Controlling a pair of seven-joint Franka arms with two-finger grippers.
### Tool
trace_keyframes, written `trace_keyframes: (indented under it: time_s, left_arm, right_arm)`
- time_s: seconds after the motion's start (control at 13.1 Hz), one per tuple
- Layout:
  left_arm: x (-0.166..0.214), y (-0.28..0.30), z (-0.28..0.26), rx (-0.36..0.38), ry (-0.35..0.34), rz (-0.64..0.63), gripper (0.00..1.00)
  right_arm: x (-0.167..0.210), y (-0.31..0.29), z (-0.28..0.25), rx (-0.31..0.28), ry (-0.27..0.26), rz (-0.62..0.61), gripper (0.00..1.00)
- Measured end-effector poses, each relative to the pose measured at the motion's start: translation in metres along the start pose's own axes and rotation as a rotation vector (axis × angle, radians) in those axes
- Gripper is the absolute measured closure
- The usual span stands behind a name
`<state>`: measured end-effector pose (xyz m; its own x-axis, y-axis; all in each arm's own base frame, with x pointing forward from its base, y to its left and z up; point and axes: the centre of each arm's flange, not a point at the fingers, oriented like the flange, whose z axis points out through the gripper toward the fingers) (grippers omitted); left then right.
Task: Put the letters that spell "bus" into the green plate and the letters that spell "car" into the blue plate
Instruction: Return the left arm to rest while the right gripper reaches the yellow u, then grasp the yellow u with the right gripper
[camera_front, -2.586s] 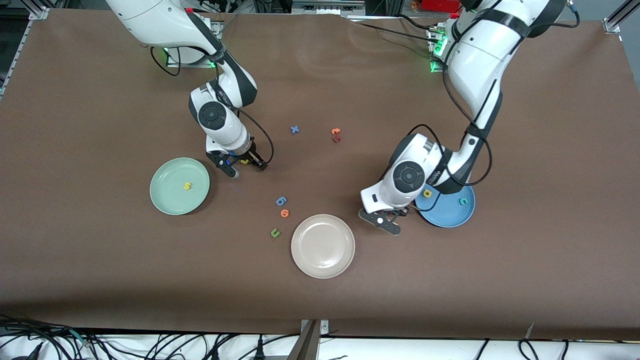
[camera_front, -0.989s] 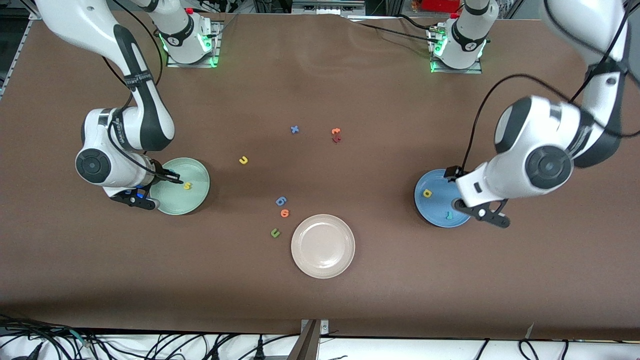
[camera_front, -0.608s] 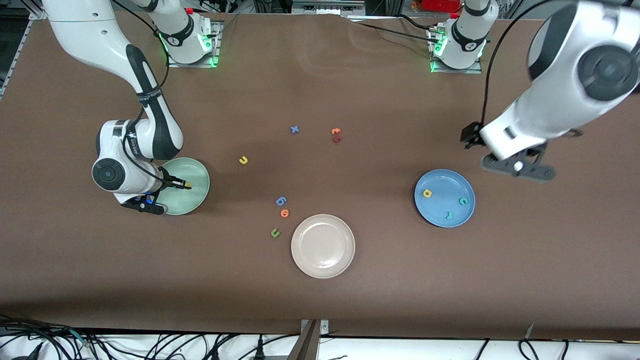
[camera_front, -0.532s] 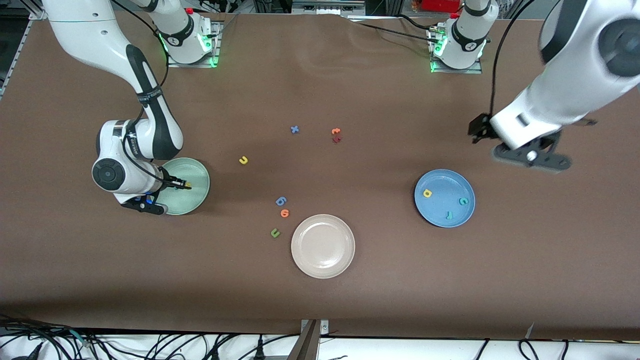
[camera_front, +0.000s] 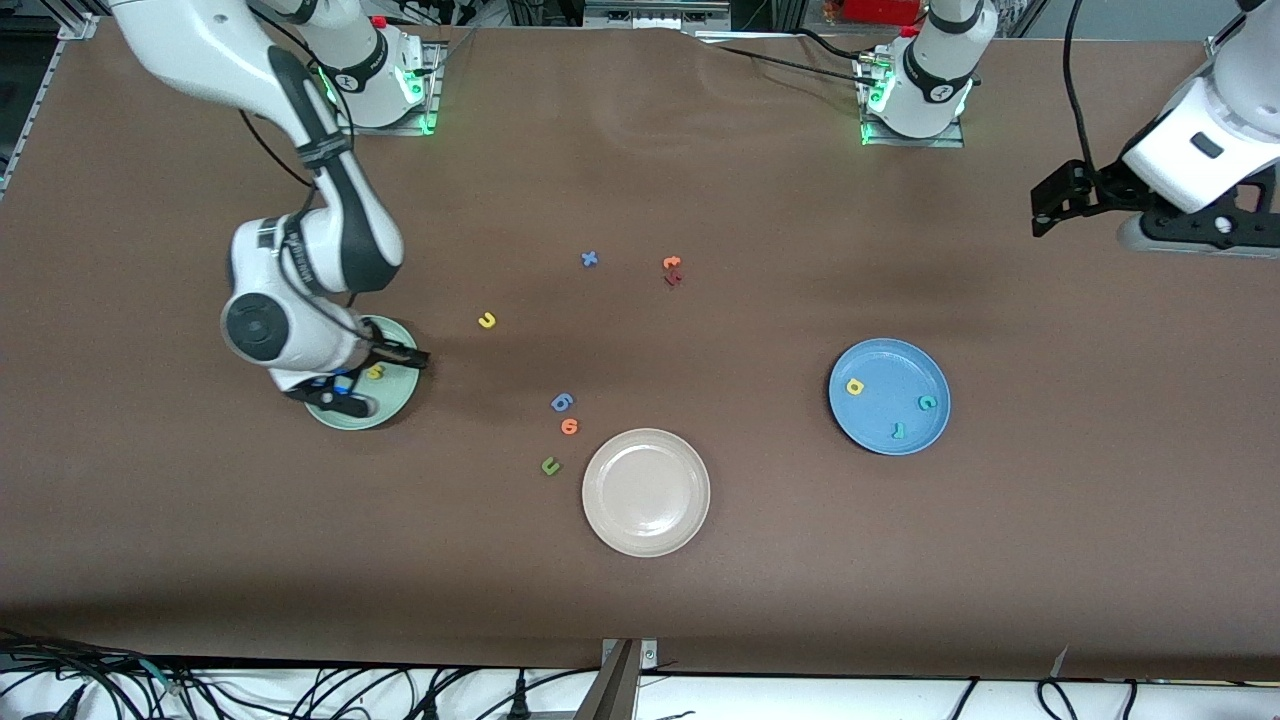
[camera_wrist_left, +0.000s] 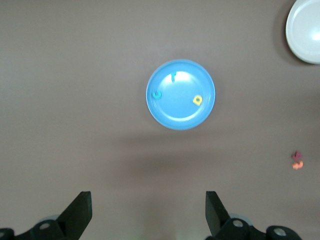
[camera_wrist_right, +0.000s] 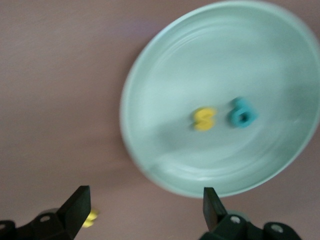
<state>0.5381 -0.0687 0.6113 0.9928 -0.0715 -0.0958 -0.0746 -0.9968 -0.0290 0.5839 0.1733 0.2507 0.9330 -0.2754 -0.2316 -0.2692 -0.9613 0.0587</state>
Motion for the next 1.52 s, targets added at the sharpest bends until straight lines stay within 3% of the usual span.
trace_keyframes:
  time_s: [0.23,0.38,0.53,0.68,0.84,0.99,1.52]
  left_arm:
    - [-0.001,0.003,0.002,0.001,-0.015,0.006,0.0]
    - [-0.001,0.003,0.003,0.001,-0.015,0.005,0.0]
    - [-0.001,0.002,0.003,0.001,-0.016,0.005,0.0]
    - [-0.001,0.0,0.003,0.001,-0.016,0.0,0.0]
    - [0.0,-0.001,0.002,0.0,-0.007,-0.002,0.0]
    - [0.001,0.0,0.0,0.0,0.003,0.001,0.0]
    - [0.001,0.0,-0.001,-0.001,0.006,0.003,0.0]
  right_arm:
    - [-0.038,-0.052,-0.015,0.027,0.016,-0.085,0.0]
    - [-0.063,-0.078,-0.018,0.014,0.026,-0.226,0.0]
    - [-0.083,-0.093,-0.005,-0.078,0.089,-0.397,0.0]
    - [-0.101,-0.101,0.026,-0.057,0.18,-0.482,0.0]
    - [-0.115,-0.087,0.067,0.013,0.251,-0.506,0.0]
    - [-0.125,-0.067,0.095,0.045,0.278,-0.519,0.0]
    - [-0.113,-0.045,0.106,0.033,0.295,-0.577,0.04]
